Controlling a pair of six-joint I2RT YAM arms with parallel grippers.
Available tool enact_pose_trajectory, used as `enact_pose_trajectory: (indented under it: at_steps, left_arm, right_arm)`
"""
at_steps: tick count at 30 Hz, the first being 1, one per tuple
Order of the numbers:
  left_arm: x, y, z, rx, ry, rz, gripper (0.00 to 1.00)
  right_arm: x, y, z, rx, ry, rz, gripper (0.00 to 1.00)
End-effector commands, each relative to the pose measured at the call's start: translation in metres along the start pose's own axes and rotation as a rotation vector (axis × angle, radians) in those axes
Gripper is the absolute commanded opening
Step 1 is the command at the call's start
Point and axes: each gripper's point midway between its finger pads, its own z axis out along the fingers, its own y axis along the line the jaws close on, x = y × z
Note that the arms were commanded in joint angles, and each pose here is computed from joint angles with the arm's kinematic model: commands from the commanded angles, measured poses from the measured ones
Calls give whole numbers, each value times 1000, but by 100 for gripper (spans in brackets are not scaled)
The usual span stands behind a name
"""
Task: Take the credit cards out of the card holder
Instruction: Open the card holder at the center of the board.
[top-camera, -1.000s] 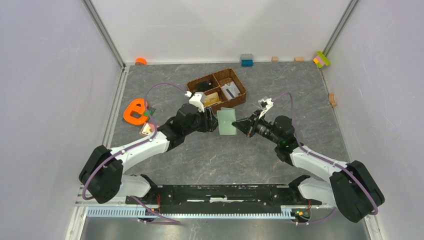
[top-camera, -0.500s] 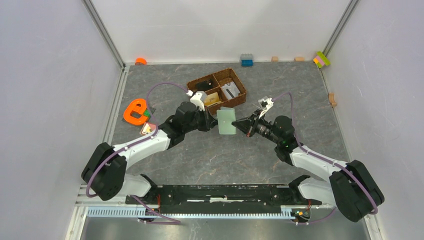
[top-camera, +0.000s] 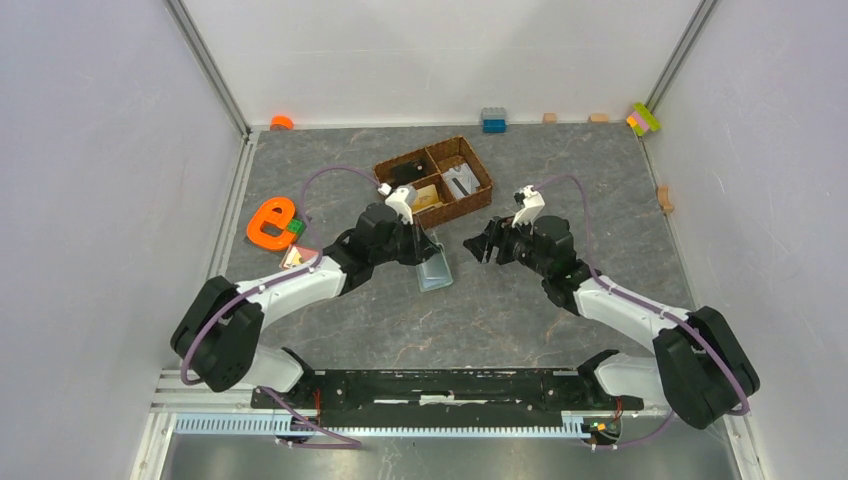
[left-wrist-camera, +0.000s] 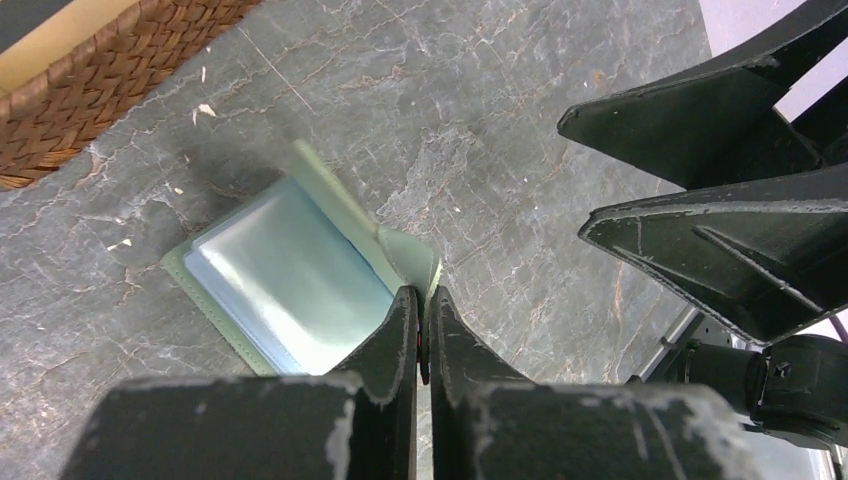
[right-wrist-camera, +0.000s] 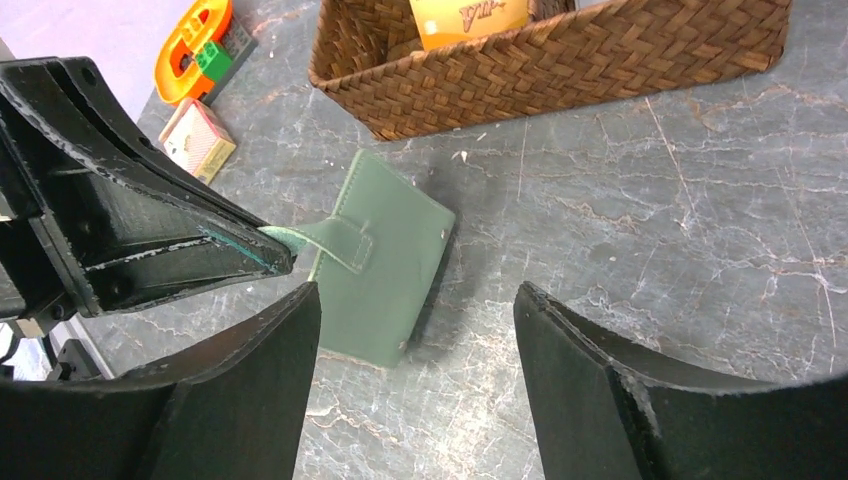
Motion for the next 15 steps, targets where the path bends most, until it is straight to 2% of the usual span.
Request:
enact_pose_trajectory:
  at_steps: [1, 6, 10, 15]
  left_arm:
    - [-20, -22, 5, 69, -23, -24, 2]
    - [-19, -18, 7, 44, -5, -27, 2]
    - [-23, -16, 3, 25, -24, -22, 2]
    - [-29, -8, -6, -34, -59, -19, 3]
  right_arm:
    - [-2, 0, 5, 0, 25, -20, 75]
    - [2, 6, 8, -41, 45, -28, 76]
    - [4, 13, 8, -86, 49, -28, 81]
    - [4, 23, 9, -147, 44, -40, 81]
